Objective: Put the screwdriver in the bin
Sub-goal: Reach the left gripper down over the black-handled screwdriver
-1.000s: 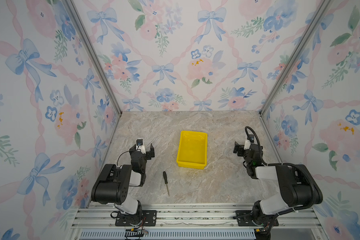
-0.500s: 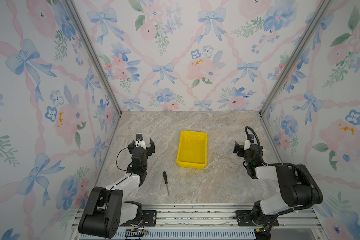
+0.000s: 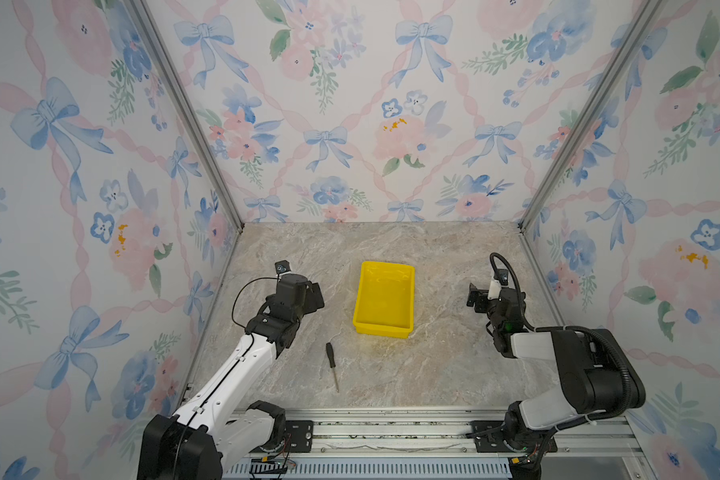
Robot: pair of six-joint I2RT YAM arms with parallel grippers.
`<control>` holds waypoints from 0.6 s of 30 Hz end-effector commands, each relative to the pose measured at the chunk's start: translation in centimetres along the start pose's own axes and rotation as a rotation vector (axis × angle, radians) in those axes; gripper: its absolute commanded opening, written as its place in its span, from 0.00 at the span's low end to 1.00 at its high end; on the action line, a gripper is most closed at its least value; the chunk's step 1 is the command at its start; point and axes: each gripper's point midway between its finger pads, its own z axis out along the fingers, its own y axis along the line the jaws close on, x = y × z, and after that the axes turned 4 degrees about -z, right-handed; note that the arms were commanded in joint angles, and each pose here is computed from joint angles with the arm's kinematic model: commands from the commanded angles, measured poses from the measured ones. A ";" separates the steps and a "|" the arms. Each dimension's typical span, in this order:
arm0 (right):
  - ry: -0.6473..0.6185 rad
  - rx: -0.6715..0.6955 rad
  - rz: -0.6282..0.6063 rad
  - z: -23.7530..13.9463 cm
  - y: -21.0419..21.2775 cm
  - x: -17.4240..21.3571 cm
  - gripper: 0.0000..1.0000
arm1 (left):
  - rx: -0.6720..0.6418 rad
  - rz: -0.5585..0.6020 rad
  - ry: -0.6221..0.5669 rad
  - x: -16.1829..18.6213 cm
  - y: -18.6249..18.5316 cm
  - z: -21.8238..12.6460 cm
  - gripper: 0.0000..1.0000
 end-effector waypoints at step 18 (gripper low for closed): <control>0.003 -0.005 -0.006 0.1 0.0 0.0 0.97 | -0.106 0.166 0.600 15.3 -2.8 -1.0 0.95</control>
